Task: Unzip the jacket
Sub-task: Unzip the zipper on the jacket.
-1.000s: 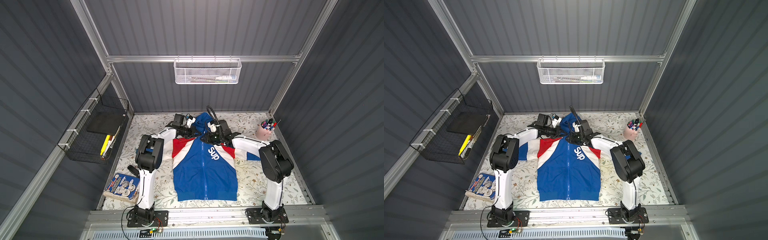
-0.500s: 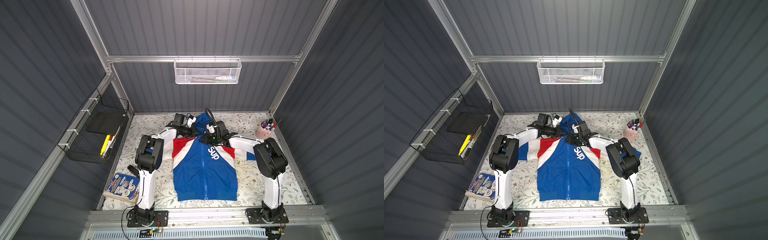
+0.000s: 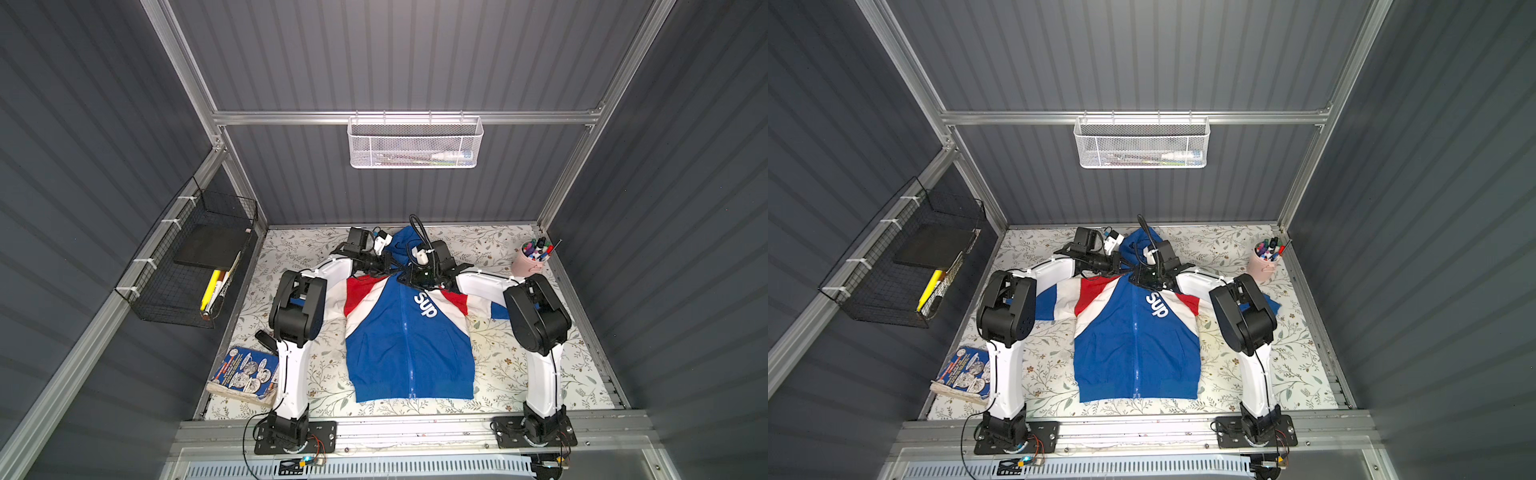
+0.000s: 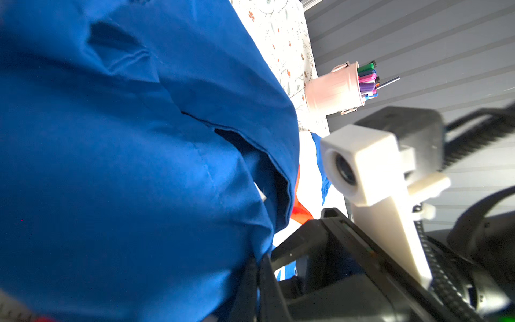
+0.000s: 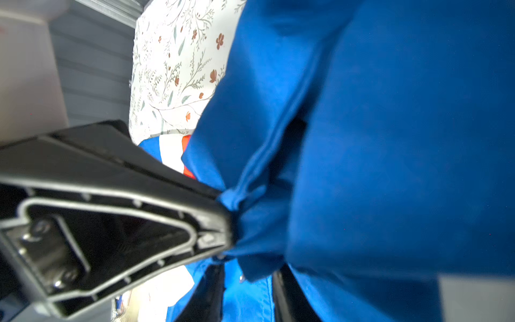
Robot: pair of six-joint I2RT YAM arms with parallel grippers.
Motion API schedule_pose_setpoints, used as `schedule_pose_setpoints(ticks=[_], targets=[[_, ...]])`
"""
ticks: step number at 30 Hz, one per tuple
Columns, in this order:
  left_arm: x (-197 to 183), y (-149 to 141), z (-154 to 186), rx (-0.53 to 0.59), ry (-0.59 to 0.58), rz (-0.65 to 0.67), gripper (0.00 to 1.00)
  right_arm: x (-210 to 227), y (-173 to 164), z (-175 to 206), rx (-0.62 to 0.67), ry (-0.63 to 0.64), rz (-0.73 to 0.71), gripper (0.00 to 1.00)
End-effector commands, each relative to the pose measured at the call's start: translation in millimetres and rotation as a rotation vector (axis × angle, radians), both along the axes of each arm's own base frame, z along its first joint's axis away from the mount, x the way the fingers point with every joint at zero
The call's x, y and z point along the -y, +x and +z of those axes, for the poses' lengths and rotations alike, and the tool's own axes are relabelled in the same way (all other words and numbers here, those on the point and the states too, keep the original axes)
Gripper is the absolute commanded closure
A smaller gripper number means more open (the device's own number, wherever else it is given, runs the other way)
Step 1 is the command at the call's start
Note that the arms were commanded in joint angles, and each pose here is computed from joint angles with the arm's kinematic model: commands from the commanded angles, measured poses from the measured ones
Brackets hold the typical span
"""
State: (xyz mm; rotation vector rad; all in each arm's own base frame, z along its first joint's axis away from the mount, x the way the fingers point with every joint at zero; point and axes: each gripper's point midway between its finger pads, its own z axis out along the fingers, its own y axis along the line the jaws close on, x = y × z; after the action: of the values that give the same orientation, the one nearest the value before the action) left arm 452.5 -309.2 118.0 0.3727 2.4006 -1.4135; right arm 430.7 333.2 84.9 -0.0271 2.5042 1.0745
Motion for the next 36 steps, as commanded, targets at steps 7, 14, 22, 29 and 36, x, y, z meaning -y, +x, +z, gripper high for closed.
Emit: schedule_pose_setpoints(ticks=[7, 14, 22, 29, 36], targets=[[5.2, -13.9, 23.4, 0.019, -0.039, -0.047, 1.00, 3.7, 8.5, 1.5, 0.022, 0.010, -0.019, 0.85], [5.2, -13.1, 22.4, 0.020, -0.037, -0.045, 1.00, 11.4, 6.4, 1.0, 0.027, -0.008, -0.025, 0.97], [4.9, -13.6, 20.0, 0.017, -0.033, -0.046, 1.00, 19.3, 4.5, 3.0, 0.054, -0.074, -0.010, 1.00], [4.2, -14.1, 15.4, 0.014, -0.022, -0.049, 1.00, 30.9, 2.1, 12.2, 0.125, -0.209, 0.073, 1.00], [4.4, -13.7, 11.2, 0.013, -0.018, -0.053, 1.00, 47.3, -1.3, 18.8, 0.226, -0.375, 0.186, 1.00]])
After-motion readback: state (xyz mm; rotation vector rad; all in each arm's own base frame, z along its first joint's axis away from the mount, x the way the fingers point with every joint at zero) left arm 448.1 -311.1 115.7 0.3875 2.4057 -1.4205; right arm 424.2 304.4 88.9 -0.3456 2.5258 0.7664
